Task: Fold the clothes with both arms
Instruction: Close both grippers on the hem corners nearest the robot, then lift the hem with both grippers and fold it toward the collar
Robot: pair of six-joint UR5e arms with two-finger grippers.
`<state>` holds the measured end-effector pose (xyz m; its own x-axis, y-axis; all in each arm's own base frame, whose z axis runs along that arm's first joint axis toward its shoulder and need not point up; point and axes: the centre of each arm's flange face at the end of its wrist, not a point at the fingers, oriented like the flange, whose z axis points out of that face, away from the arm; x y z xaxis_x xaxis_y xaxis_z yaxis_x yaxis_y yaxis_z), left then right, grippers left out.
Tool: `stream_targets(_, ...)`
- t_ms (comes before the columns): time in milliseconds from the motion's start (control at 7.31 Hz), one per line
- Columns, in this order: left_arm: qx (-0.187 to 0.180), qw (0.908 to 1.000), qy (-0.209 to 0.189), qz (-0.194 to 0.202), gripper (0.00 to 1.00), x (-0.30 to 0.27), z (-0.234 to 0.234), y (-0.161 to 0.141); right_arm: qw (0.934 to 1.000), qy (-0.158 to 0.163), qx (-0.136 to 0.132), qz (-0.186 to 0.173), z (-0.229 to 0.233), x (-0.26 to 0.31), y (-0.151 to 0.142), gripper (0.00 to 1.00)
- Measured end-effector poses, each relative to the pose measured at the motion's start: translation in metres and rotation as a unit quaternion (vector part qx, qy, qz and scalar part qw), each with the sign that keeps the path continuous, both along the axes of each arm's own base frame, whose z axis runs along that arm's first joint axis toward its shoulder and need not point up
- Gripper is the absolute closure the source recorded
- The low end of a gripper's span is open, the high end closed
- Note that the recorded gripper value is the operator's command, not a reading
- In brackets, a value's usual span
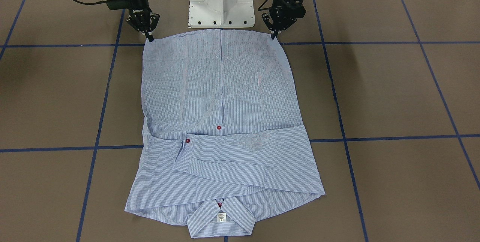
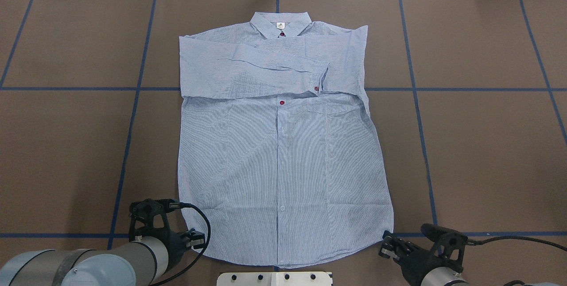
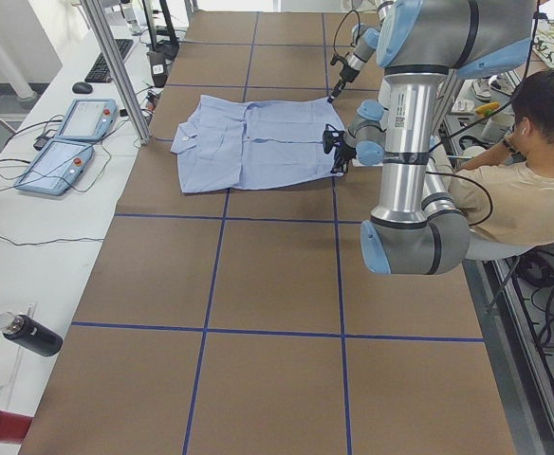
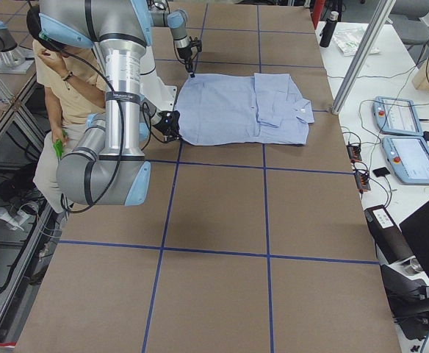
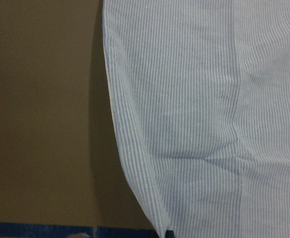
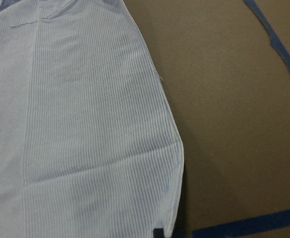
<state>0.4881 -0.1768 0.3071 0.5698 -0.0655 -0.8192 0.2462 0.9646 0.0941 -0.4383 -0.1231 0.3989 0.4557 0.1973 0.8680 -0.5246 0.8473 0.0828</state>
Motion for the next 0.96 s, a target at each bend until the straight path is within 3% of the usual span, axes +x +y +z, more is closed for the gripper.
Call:
stream_targets(274, -0.001, 0.9993, 0.034, 0.018, 1.00, -0.050, -0.041, 0.003, 0.9997, -0.016, -0.012, -0.014, -0.049, 0.057, -0.007, 1.00)
stream_targets(684, -0.033, 0.9940, 0.071, 0.077, 1.00, -0.144, -0.106, 0.020, 0.9954, -0.026, -0.055, -0.074, -0.135, 0.123, -0.004, 1.00)
stream_targets(957, -0.042, 0.9944, 0.065, 0.072, 1.00, -0.156, -0.109, 0.010, 0.9948, -0.018, -0.062, -0.078, -0.162, 0.150, -0.019, 1.00)
